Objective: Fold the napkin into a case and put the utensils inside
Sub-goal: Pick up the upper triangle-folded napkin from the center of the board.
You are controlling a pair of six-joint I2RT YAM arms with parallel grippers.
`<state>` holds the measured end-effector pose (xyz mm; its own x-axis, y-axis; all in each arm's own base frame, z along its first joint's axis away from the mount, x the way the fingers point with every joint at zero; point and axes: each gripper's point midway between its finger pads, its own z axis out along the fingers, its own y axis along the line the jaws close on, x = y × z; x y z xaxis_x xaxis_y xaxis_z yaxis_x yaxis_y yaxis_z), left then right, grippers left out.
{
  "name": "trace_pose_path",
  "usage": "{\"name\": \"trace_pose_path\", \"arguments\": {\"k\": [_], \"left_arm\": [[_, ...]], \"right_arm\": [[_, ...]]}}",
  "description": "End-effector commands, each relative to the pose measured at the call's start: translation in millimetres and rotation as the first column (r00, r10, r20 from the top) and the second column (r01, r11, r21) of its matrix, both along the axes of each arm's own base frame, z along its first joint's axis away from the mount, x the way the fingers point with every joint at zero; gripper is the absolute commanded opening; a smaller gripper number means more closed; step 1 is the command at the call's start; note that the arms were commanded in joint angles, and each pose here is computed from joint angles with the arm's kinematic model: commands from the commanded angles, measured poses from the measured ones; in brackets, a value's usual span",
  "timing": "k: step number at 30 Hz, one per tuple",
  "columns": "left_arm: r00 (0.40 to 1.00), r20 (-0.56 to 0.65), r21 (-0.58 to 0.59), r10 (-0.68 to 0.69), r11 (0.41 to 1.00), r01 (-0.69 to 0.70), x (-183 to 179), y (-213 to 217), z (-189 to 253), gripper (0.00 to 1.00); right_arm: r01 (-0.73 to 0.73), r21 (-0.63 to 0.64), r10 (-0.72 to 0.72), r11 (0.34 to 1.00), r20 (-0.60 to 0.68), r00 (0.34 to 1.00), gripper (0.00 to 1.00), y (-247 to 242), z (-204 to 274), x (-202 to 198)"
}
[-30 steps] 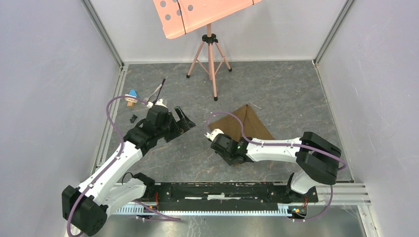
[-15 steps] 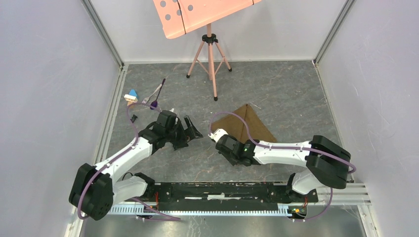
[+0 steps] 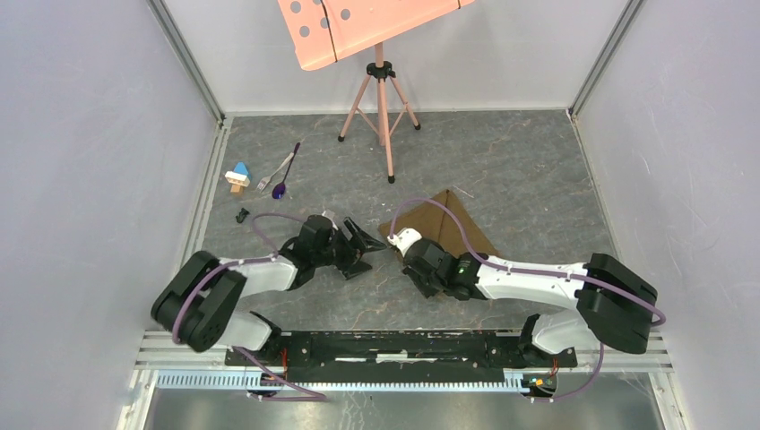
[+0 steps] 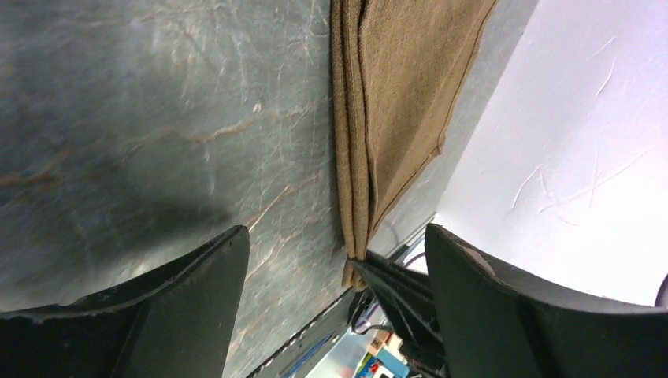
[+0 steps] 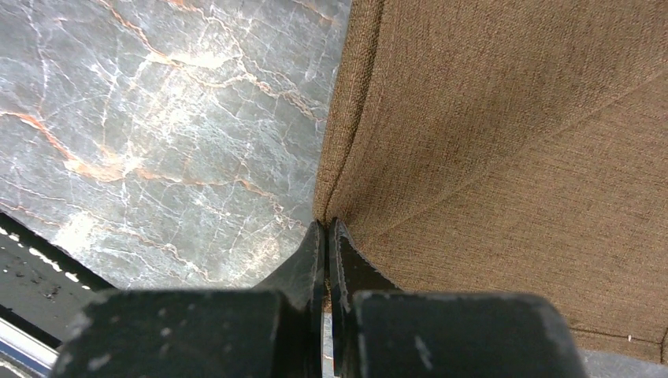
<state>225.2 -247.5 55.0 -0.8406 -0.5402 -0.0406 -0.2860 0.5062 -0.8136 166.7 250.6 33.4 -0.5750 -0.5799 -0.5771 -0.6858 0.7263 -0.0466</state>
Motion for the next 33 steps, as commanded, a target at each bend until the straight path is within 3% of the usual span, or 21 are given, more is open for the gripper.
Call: {"name": "trace_pose_path", "arguments": {"k": [1,8,16,21,27,32,33], "left_arm": [[0.997,0.031,-0.178,0.067,0.982,-0.061,27,-31,23,0.85],[0.992,-0.013,-0.212,0.125,0.969,-0.125,38,-52,-8,0.67],[0.982,-0.001,-0.141,0.189,0.972,-0.187,45,-45,-40,0.52],[0.983,0.024,-0.112,0.183,0.977,-0.18,49,-45,-46,0.42],[0.984,0.071,-0.121,0.165,0.98,-0.156,56,-47,-39,0.22],[0.986,0.072,-0.103,0.149,0.985,-0.141,53,-46,-42,0.14],[0.987,0.07,-0.102,0.146,0.985,-0.138,53,-46,-43,0.12]], "right_arm": [[-0.014,0.083,0.012,0.996,0.025,1.0,0.0,11,14,3],[-0.014,0.098,0.01,0.995,0.041,0.999,0.0,11,19,6],[-0.012,0.117,0.006,0.993,0.051,0.999,0.0,10,25,9],[-0.02,0.132,0.014,0.991,0.049,0.999,0.0,12,27,9],[-0.053,0.084,0.052,0.995,0.017,0.999,0.0,7,11,2],[-0.105,0.043,0.107,0.994,-0.057,0.993,0.0,8,-12,-13],[-0.107,0.044,0.11,0.993,-0.061,0.992,0.04,9,-12,-14]]}}
